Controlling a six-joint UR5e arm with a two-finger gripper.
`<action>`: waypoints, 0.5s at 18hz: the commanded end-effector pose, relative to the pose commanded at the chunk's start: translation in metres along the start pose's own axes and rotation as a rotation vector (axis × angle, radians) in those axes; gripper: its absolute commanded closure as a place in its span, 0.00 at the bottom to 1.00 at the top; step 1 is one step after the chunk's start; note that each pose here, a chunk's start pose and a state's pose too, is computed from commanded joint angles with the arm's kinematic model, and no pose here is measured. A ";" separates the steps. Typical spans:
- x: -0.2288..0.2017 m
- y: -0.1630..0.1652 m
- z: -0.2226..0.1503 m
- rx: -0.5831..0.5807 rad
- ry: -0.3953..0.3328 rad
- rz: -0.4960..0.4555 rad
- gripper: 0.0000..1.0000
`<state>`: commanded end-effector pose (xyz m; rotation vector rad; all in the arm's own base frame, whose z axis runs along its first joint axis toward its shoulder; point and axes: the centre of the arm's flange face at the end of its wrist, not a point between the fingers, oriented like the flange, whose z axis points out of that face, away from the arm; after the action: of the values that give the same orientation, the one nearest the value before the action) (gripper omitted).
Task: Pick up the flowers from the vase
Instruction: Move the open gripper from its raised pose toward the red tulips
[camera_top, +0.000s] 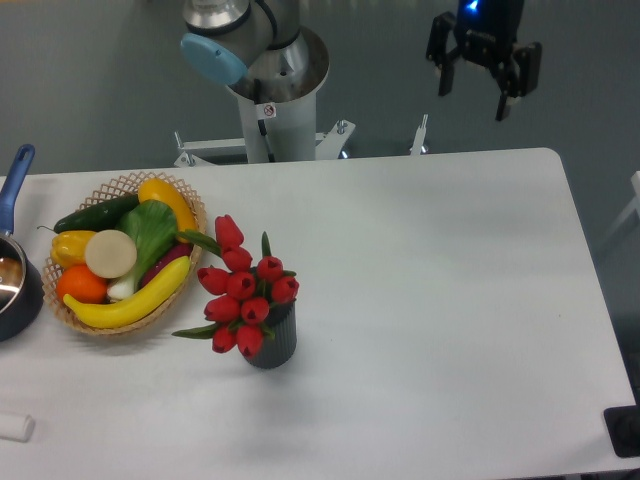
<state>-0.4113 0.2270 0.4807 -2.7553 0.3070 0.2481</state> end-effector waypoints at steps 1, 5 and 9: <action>0.003 -0.004 0.005 0.004 0.011 -0.020 0.00; 0.014 -0.021 0.026 0.039 0.060 -0.102 0.00; 0.036 -0.043 0.053 0.123 0.133 -0.099 0.00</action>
<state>-0.3732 0.2787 0.4382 -2.6602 0.2117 0.0190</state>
